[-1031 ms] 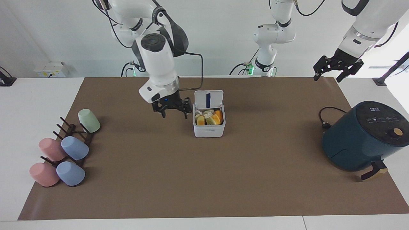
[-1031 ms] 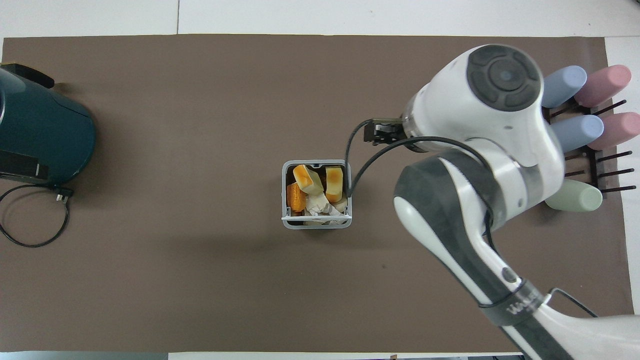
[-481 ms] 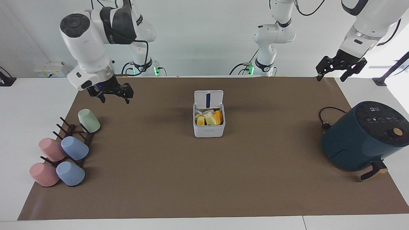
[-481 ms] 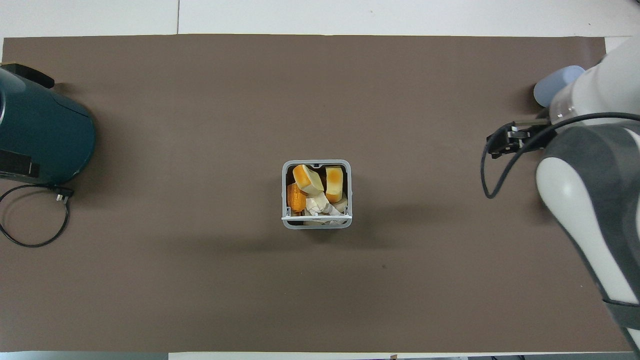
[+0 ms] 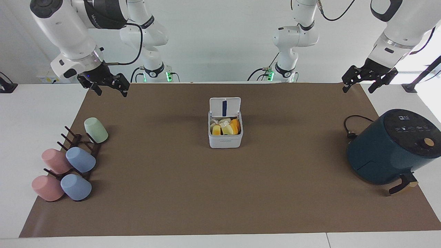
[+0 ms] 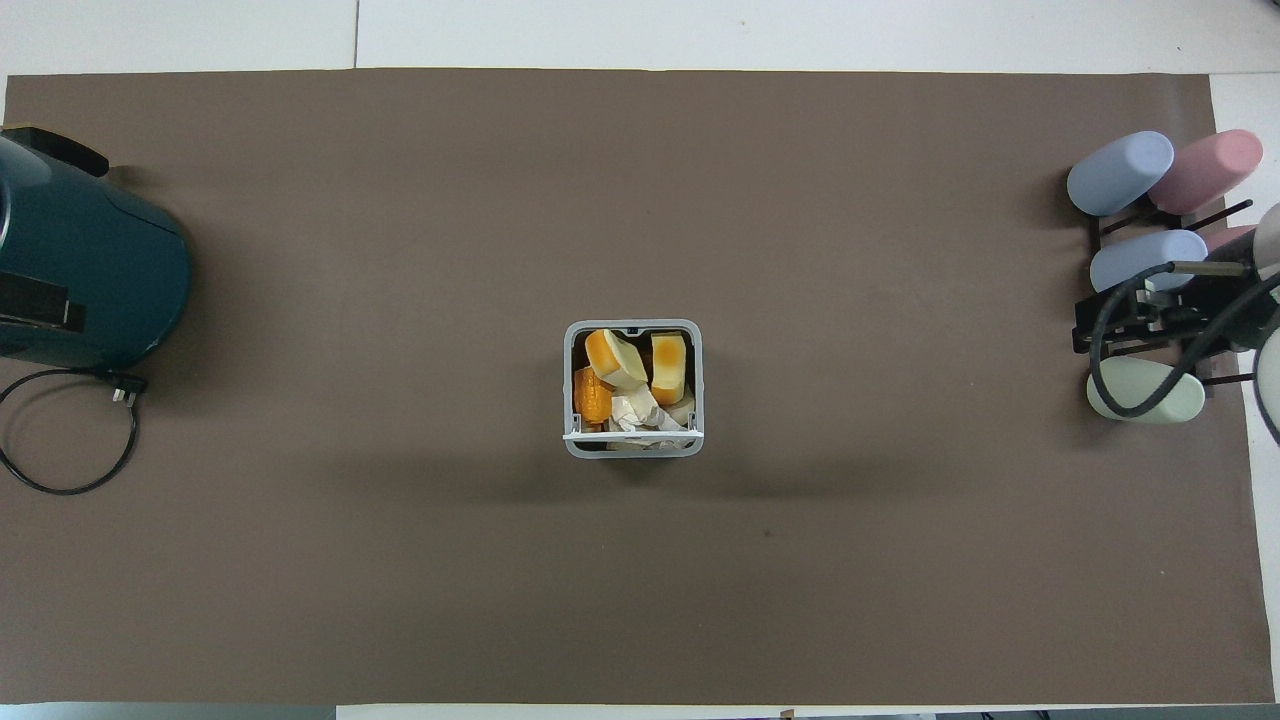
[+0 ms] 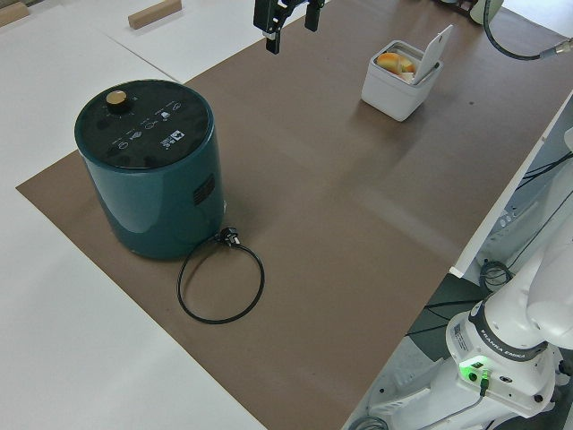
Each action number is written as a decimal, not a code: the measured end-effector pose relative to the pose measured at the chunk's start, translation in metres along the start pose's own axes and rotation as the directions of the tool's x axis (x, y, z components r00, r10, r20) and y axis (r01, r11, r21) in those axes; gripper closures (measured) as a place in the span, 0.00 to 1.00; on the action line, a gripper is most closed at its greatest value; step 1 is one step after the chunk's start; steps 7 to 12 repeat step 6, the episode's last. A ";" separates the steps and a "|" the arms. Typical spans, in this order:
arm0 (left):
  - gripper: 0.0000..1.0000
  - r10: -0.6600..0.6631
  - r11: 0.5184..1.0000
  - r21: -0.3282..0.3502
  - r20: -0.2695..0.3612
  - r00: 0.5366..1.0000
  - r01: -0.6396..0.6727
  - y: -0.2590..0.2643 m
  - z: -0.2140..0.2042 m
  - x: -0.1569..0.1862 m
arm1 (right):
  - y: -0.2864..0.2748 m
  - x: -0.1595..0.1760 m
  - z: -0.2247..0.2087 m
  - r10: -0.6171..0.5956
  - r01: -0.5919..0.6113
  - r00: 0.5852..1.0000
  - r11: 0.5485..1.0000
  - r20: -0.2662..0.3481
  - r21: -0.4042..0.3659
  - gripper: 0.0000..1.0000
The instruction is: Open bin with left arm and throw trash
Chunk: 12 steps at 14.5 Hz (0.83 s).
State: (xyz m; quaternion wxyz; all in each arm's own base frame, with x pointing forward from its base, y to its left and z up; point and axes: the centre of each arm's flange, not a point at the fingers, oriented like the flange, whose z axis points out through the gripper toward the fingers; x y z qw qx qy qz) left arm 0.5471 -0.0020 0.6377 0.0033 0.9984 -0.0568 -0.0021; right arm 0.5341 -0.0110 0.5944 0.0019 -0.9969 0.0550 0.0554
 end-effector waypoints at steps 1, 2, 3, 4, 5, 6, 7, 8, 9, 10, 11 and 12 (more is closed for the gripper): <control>0.00 -0.001 1.000 0.000 -0.001 1.000 0.001 0.000 0.000 0.000 | 0.005 0.003 0.000 0.008 -0.008 1.000 1.000 -0.012 0.002 0.00; 0.00 -0.003 1.000 0.000 -0.002 1.000 0.003 0.000 -0.001 -0.001 | 0.007 0.006 0.002 0.012 -0.012 1.000 1.000 -0.019 0.003 0.00; 0.00 -0.004 1.000 0.000 -0.003 1.000 0.004 0.000 -0.002 -0.001 | 0.007 0.009 0.007 0.011 -0.011 1.000 1.000 -0.011 0.003 0.00; 0.00 -0.004 1.000 0.000 -0.004 1.000 0.004 0.000 -0.002 -0.001 | 0.008 0.014 0.015 0.008 -0.008 1.000 1.000 0.004 0.001 0.00; 0.00 -0.004 1.000 0.000 -0.004 1.000 0.004 0.000 -0.002 -0.001 | 0.009 0.019 0.020 0.010 -0.010 1.000 1.000 0.014 0.001 0.00; 0.00 -0.004 1.000 0.000 -0.004 1.000 0.004 0.000 -0.002 -0.001 | 0.013 0.022 0.023 0.014 -0.014 1.000 1.000 0.019 0.001 0.00; 0.00 -0.004 1.000 0.000 -0.004 1.000 0.004 0.000 -0.002 -0.001 | 0.013 0.022 0.023 0.014 -0.014 1.000 1.000 0.019 0.001 0.00; 0.00 -0.004 1.000 0.000 -0.004 1.000 0.004 0.000 -0.002 -0.001 | 0.013 0.022 0.023 0.014 -0.014 1.000 1.000 0.019 0.001 0.00; 0.00 -0.004 1.000 0.000 -0.004 1.000 0.004 0.000 -0.002 -0.001 | 0.013 0.022 0.023 0.014 -0.014 1.000 1.000 0.019 0.001 0.00; 0.00 -0.004 1.000 0.000 -0.004 1.000 0.004 0.000 -0.002 -0.001 | 0.013 0.022 0.023 0.014 -0.014 1.000 1.000 0.019 0.001 0.00; 0.00 -0.004 1.000 0.000 -0.004 1.000 0.004 0.000 -0.002 -0.001 | 0.013 0.022 0.023 0.014 -0.014 1.000 1.000 0.019 0.001 0.00; 0.00 -0.004 1.000 0.000 -0.004 1.000 0.004 0.000 -0.002 -0.001 | 0.013 0.022 0.023 0.014 -0.014 1.000 1.000 0.019 0.001 0.00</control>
